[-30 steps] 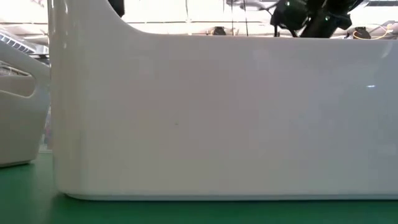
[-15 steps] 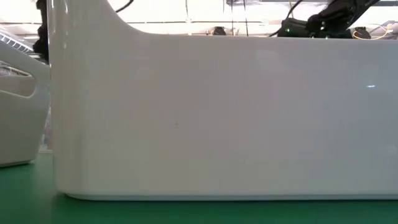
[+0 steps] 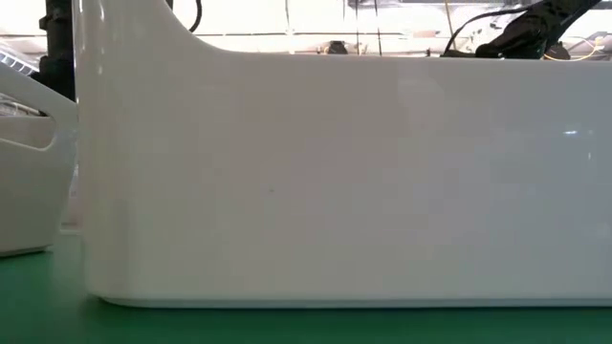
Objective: Sort & place blocks by color
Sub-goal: Put the right blue block into the white bin
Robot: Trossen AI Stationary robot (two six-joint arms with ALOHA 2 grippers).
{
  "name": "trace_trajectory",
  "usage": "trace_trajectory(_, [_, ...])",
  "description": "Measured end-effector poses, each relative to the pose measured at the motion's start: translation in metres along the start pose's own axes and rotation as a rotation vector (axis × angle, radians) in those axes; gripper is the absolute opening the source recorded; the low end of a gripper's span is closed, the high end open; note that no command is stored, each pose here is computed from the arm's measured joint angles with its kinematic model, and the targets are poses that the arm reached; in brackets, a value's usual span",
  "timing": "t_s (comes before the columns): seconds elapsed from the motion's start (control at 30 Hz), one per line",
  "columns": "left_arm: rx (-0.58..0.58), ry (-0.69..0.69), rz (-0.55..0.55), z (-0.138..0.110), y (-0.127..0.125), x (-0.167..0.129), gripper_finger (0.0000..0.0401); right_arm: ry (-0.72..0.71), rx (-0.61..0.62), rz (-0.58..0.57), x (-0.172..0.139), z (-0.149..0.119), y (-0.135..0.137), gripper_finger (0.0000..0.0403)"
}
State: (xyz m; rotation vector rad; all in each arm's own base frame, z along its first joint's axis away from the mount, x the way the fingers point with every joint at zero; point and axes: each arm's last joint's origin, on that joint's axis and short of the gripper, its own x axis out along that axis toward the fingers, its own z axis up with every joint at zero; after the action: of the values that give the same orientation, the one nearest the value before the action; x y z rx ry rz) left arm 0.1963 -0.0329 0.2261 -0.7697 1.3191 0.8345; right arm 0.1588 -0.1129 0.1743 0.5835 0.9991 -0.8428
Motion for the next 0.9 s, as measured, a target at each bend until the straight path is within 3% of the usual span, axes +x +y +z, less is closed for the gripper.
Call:
trace_trajectory(0.2, [-0.047, 0.039, -0.018, 0.001, 0.001, -0.001, 0.0318, 0.011, -0.105, 0.037, 0.001, 0.002, -0.004, 0.0314])
trace_trajectory(0.53, [-0.06, 0.046, -0.064, 0.004, -0.003, -0.01, 0.029, -0.022, -0.371, 0.062, 0.002, 0.004, -0.004, 0.0314])
trace_trajectory(0.9, [-0.039, -0.154, -0.193, 0.019, -0.019, -0.061, 0.028, -0.002, -0.471, 0.085, 0.033, -0.01, -0.014, 0.0314])
